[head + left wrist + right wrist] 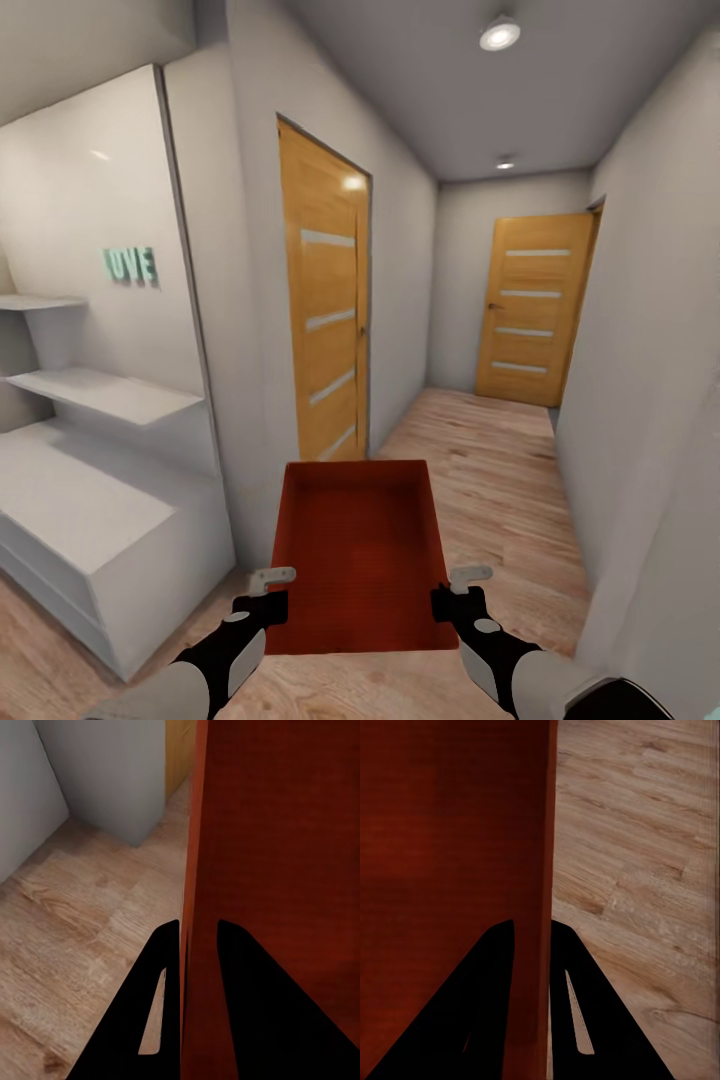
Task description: Move the two storage containers from the living room to the garage. In the garage, place one container on the floor and stack the other container on top of it (either order is fine).
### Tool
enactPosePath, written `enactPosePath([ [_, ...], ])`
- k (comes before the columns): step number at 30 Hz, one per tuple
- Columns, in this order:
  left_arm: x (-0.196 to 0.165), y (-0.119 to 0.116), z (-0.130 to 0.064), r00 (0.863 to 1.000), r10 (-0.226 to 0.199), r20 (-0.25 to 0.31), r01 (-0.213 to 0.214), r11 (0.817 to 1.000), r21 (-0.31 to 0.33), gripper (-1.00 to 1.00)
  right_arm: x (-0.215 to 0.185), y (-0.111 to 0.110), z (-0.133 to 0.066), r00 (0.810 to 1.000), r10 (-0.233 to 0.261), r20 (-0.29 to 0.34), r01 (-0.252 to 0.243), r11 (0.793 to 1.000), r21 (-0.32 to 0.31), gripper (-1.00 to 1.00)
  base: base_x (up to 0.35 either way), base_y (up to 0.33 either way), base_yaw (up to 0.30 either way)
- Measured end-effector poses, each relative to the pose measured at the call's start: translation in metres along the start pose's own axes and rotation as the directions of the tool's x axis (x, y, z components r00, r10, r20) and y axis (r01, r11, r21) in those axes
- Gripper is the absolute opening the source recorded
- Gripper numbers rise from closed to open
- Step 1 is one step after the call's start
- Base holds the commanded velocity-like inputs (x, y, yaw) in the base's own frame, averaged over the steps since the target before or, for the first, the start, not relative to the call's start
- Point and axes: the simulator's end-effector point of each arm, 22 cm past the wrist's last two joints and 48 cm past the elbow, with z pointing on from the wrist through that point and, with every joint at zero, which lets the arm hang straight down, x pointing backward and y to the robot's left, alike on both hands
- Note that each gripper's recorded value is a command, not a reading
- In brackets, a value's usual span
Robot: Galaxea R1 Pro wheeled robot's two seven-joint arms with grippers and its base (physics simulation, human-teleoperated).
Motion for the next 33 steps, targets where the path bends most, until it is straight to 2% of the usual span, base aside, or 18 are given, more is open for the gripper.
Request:
enactPosePath([
  [33,0.0000,0.0000,0.0000,1.000,0.000,0.000,0.000,1.000,0.000,-1.00,0.0000,0.0000,0.0000,1.000,0.000,0.000,0.000,1.000,0.000,-1.00,0.322,0.144,-0.279],
])
